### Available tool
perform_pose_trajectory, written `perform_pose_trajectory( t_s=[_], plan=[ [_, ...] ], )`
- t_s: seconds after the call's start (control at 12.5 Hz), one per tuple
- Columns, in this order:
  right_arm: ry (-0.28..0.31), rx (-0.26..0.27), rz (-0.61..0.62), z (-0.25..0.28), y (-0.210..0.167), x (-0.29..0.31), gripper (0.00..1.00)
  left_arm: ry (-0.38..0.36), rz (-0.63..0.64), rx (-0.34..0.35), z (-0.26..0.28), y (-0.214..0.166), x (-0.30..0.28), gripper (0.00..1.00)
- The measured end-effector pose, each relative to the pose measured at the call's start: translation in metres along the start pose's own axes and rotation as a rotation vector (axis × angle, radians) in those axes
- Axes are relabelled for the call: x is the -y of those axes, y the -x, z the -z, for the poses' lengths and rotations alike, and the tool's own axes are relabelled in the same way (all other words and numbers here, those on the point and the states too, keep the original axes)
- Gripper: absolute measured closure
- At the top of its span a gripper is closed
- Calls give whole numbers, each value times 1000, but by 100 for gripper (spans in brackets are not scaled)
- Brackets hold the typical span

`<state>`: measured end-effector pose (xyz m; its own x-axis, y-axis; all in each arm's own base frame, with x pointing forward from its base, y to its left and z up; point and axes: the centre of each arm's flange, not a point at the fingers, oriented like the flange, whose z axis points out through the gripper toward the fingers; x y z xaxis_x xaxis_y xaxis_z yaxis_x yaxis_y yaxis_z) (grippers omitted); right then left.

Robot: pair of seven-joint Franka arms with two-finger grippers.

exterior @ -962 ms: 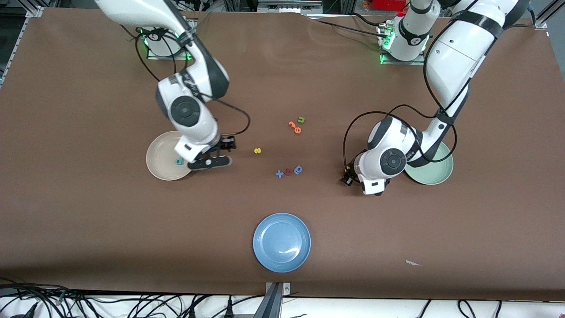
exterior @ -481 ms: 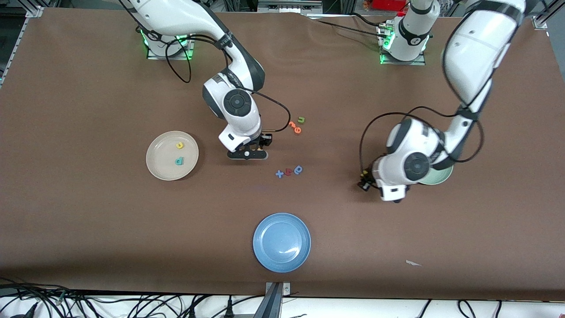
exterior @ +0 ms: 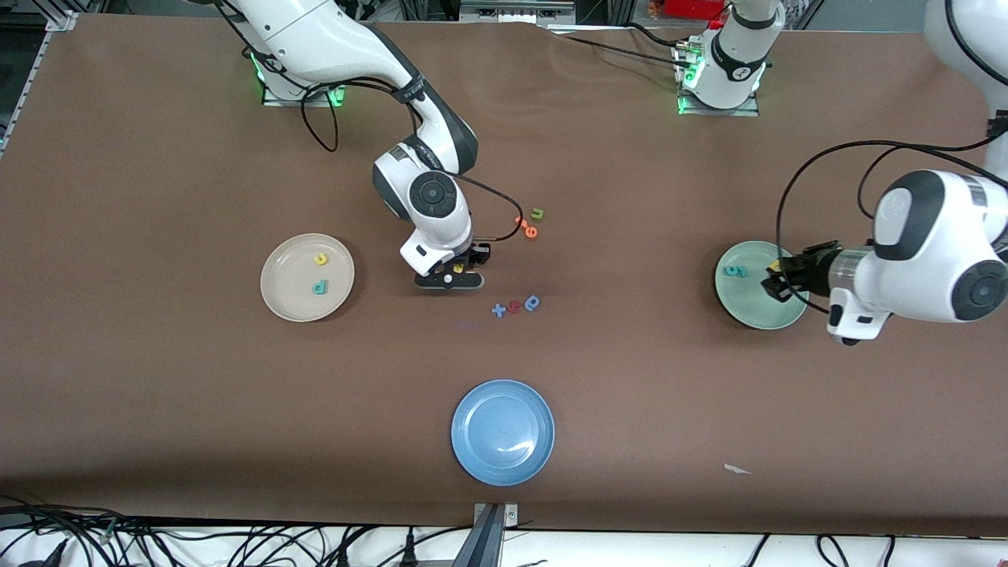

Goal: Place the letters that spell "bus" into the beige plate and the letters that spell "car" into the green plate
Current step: 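Drop the a into the green plate while the right gripper grasps n, then carry the yellow n to the beige plate while the left gripper withdraws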

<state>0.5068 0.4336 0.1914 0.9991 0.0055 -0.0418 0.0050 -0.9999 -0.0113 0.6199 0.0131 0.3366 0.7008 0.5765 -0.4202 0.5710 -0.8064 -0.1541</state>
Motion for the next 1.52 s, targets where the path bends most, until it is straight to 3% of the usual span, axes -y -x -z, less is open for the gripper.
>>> perform_pose_trajectory(
  t_s=[0.24,0.32,0.56,0.8,1.2,1.52],
  plan=[
    [11,-5,21,-8,4,4,57,-58,-53,42,-45,-39,29,69],
    [17,-11,28,-8,3,3,57,-53,-53,51,-53,-46,31,63],
    [28,-21,36,-8,1,1,57,-44,-56,48,-51,-50,33,31],
    [36,-28,44,-7,-1,-1,57,-19,-51,2,-25,-50,35,1],
    [85,-39,78,-4,-9,-10,57,27,-26,-126,73,-26,55,0],
    [102,-40,88,-6,-9,-12,58,50,-144,-220,134,-3,67,0]
  ],
)
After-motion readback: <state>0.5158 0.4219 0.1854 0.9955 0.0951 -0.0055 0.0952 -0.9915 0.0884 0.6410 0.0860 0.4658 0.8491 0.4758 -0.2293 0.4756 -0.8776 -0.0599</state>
